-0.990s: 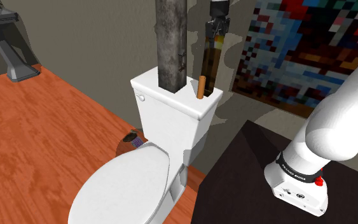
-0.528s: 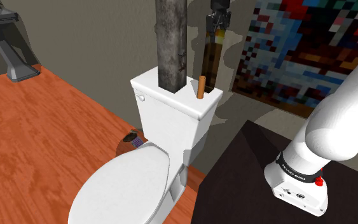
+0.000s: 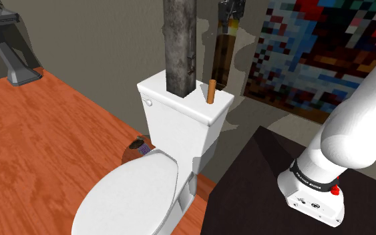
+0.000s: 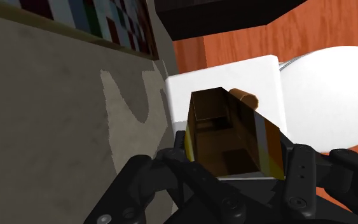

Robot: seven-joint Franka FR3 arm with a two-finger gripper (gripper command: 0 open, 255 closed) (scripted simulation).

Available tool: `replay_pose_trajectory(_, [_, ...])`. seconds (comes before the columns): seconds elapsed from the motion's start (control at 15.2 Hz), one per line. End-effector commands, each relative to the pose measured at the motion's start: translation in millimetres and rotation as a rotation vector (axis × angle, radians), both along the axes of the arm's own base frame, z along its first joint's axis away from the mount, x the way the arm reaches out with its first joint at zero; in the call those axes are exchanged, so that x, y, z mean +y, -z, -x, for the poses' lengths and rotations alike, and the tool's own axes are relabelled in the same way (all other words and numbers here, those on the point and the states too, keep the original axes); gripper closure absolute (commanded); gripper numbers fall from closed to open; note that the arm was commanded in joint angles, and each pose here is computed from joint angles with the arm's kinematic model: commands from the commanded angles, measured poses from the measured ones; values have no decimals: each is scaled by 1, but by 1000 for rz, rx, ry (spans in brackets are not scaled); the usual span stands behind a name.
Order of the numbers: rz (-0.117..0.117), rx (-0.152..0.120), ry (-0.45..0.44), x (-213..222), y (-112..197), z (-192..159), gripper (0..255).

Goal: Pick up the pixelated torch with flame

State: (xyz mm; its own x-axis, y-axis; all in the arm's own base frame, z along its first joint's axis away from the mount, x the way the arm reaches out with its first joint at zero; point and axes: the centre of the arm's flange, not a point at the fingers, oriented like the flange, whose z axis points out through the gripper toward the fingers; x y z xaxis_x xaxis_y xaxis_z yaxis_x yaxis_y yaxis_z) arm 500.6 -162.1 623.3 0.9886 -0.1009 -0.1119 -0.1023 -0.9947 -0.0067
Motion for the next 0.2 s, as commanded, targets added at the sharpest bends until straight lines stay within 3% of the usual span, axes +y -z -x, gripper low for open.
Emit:
replay_pose_trajectory(0.0, [0,-1,0,0,-12,0,255])
replay_pose_trajectory(0.13, [0,-1,0,0,-12,0,255])
